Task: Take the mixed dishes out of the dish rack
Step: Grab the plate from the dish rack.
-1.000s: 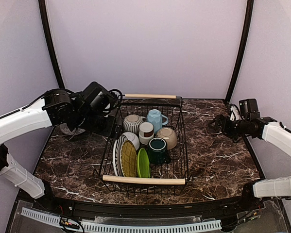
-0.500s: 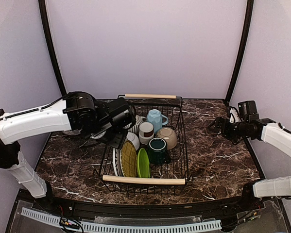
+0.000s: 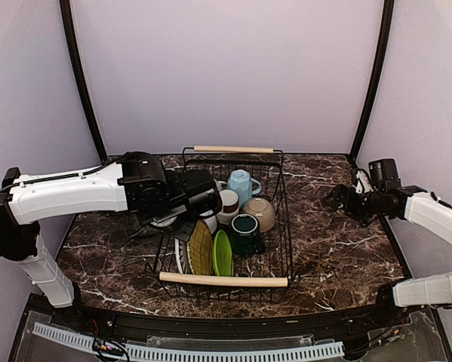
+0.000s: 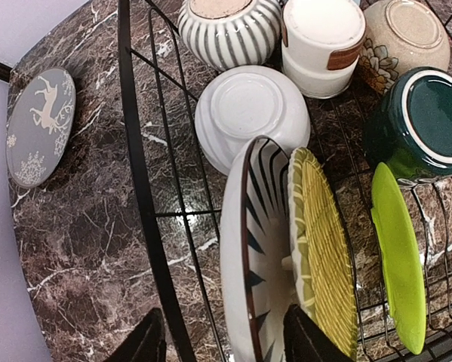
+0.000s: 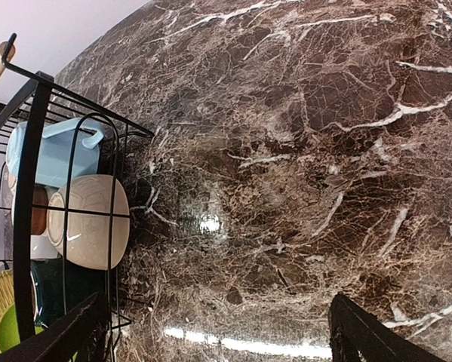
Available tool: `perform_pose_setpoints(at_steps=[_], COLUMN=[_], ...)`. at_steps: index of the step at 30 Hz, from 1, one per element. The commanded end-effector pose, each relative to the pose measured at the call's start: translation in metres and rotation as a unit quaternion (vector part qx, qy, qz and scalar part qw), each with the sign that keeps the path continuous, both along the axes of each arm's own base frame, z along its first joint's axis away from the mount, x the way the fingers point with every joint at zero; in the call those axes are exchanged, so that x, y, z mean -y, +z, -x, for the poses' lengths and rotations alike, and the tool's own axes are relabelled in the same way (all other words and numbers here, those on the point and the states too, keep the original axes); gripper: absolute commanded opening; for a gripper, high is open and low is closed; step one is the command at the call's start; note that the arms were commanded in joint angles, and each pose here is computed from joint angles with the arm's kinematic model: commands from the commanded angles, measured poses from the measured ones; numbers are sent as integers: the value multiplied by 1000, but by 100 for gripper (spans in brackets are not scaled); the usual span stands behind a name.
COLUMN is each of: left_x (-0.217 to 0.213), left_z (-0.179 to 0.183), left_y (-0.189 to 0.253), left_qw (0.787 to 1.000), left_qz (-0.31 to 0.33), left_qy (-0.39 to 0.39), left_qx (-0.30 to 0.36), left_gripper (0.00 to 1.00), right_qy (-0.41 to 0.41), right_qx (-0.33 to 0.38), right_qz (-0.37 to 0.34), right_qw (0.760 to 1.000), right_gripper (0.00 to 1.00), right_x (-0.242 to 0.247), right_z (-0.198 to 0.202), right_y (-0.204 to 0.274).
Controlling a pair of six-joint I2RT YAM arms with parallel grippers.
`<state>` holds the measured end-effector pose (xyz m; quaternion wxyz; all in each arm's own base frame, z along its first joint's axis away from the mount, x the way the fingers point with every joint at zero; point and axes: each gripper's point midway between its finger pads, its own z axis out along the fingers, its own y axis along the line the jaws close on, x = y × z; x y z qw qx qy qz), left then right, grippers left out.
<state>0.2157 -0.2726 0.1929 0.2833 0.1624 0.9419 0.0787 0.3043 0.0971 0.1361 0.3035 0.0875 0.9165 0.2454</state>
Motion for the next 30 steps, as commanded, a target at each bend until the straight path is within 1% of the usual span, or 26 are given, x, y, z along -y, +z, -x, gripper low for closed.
perform_pose_setpoints(at_steps=[1, 9, 13, 21, 25, 27, 30], left_x=[-3, 2, 3, 3, 2, 4, 5], left_z=[3, 1, 1, 0, -1, -1, -2], left_y=[-2, -17, -21, -19, -12, -10, -6], left_qw=[1000, 999, 999, 999, 999, 999, 999], left_qz=[-8, -28, -35, -38, -38, -36, -34], left_qy=[9, 11, 13, 15, 18, 15, 12], left_qx=[-5, -15, -19, -19, -14, -13, -12], left_gripper=[51, 45, 41, 27, 16, 12, 10], right_qy=[2, 0, 0, 0, 1, 0, 0], right_qx=[6, 4, 4, 0, 2, 2, 3], right_qz=[8, 16, 17, 20, 20, 21, 20], right_qw=[1000, 1000, 1000, 1000, 1000, 1000, 1000], right_gripper=[99, 99, 99, 99, 99, 99, 99], right_x=[0, 3, 3, 4, 3, 4, 4], right_z=[-1, 0, 0, 0, 0, -1, -1], right_y=[-5, -8, -10, -13, -12, -12, -11])
